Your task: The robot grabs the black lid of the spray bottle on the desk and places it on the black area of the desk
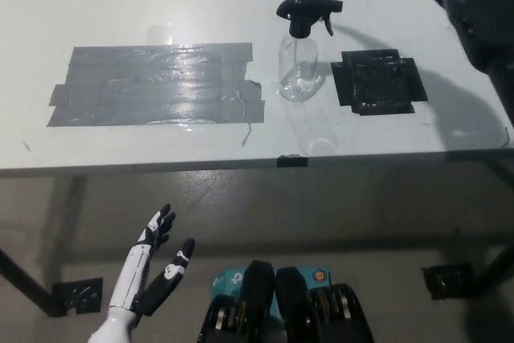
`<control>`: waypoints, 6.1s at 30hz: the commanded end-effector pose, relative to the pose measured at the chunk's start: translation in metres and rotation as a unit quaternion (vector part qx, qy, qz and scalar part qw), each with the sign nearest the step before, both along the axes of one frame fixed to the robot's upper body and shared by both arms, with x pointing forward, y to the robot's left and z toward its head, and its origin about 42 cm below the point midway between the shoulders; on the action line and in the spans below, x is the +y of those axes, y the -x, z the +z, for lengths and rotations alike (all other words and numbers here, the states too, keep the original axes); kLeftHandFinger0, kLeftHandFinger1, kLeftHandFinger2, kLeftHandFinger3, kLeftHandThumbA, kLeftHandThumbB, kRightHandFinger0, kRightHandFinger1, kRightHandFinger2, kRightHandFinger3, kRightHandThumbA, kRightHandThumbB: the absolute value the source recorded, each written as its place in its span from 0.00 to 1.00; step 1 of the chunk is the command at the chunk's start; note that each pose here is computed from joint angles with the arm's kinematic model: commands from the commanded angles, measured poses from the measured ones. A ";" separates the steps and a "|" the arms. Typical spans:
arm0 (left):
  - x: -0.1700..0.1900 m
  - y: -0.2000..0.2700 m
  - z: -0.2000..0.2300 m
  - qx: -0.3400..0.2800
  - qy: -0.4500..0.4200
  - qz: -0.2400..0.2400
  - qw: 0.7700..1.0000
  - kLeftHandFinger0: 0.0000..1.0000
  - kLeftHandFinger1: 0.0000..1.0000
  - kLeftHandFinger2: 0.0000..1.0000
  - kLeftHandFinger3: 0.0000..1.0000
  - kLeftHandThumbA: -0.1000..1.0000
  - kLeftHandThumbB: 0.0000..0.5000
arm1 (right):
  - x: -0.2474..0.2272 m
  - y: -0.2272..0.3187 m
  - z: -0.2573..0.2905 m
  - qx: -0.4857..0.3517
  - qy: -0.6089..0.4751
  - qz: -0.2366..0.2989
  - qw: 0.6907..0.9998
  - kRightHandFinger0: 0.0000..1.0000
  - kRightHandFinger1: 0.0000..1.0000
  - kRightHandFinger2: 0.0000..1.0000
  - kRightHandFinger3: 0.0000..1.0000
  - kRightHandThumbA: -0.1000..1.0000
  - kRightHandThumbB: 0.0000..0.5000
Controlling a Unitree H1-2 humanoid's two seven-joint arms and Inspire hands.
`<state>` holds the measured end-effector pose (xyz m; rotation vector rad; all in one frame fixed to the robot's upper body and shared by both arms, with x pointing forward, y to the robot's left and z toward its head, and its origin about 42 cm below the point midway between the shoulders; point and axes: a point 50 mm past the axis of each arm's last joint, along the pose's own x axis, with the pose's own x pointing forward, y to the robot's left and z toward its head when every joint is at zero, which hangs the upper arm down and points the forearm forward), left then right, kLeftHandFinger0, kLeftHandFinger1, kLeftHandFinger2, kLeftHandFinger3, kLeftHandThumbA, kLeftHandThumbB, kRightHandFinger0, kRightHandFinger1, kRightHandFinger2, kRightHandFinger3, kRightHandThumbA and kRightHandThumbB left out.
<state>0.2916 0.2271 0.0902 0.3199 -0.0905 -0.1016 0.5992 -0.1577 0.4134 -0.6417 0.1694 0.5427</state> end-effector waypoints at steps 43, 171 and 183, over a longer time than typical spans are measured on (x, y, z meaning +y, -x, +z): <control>-0.005 -0.021 0.019 -0.032 -0.014 -0.018 0.999 0.99 1.00 1.00 1.00 0.32 0.45 | 0.018 -0.002 0.002 -0.030 0.117 0.031 0.992 1.00 1.00 1.00 1.00 0.81 1.00; 0.002 -0.071 0.043 -0.083 -0.022 -0.009 0.996 1.00 1.00 1.00 1.00 0.82 0.28 | -0.053 0.273 -0.100 -0.392 -0.221 0.012 0.893 1.00 1.00 1.00 1.00 0.81 0.80; 0.006 -0.057 0.033 -0.072 -0.025 -0.004 0.997 1.00 1.00 1.00 1.00 0.82 0.27 | -0.053 0.269 -0.164 -0.319 -0.206 -0.018 0.925 1.00 1.00 1.00 1.00 0.78 0.77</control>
